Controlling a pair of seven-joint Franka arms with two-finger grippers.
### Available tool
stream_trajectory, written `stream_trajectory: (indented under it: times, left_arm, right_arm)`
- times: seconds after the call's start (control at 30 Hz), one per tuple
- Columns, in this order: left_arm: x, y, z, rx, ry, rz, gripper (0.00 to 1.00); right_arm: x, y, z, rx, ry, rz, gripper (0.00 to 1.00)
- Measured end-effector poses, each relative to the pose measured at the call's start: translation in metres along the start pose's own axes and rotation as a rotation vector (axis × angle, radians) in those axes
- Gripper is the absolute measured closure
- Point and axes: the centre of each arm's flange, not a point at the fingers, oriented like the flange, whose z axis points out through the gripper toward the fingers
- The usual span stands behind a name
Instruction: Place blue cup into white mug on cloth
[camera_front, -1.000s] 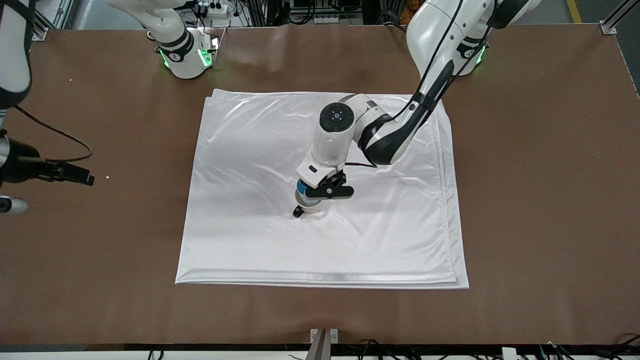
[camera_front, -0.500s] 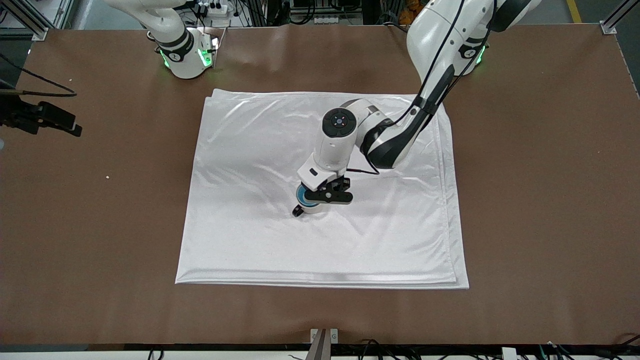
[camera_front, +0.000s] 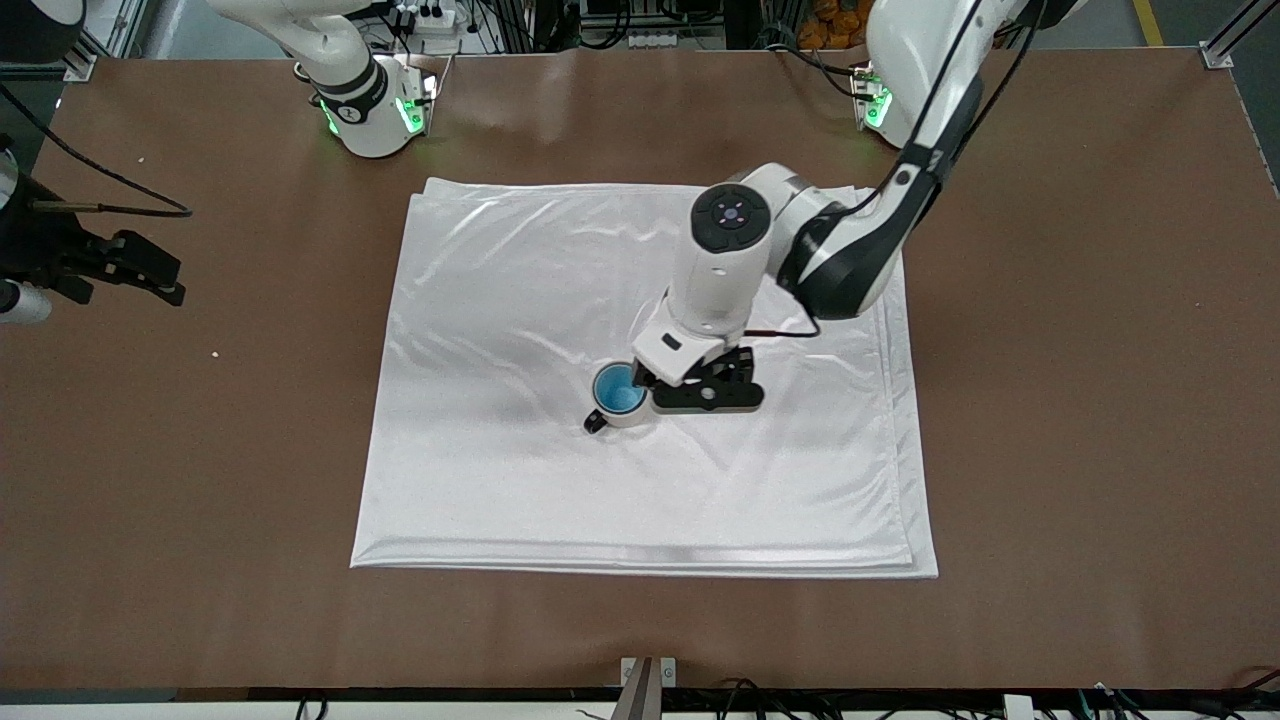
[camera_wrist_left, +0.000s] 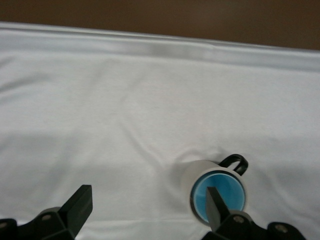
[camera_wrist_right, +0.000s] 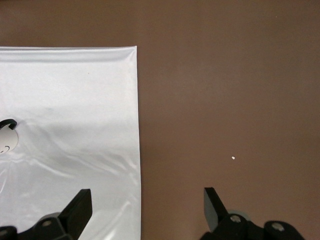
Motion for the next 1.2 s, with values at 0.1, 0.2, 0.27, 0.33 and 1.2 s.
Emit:
stream_trajectory:
  times: [0.1,0.2,0.27,0.33,1.2]
  left_arm:
    - [0.019,-0.034,-0.042,0.038,0.0,-0.047,0.0]
    - [0.034,-0.068,-0.079,0.066,0.004,-0.092,0.0]
    - [0.044,-0.092,-0.102,0.079,0.005,-0.112,0.0]
    - [0.052,-0.116,-0.122,0.083,0.004,-0.121,0.0]
    - [0.1,-0.424,-0.183,0.129,-0.071,-0.058,0.0]
  right_arm:
    - [0.002,0.0,0.007,-0.003,0.007,0.0,0.01]
    - [0.002,0.003,0.007,-0.003,0.011,0.004,0.01]
    - [0.001,0.007,0.004,-0.003,0.016,0.01,0.0]
    - [-0.001,0.01,0.0,-0.002,0.024,0.016,0.0]
    - [-0.009,0.014,-0.004,-0.002,0.017,0.01,0.0]
